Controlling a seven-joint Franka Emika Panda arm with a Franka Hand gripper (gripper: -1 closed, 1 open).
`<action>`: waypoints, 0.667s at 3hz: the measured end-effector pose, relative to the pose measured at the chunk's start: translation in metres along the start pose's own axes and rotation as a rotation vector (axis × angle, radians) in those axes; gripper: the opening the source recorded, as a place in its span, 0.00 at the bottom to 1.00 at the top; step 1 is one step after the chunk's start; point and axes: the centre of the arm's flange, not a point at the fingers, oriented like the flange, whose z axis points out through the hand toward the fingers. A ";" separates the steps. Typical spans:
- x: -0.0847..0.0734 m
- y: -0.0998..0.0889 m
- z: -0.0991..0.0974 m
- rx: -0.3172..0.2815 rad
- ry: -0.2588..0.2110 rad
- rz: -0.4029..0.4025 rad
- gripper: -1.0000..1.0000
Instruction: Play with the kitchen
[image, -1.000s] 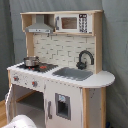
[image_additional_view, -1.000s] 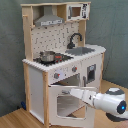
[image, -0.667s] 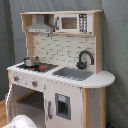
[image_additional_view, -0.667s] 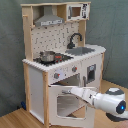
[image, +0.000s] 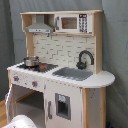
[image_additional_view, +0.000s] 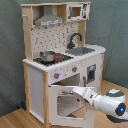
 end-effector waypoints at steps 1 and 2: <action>-0.009 -0.009 0.000 0.003 -0.024 0.085 1.00; -0.020 -0.020 -0.001 0.002 -0.058 0.157 1.00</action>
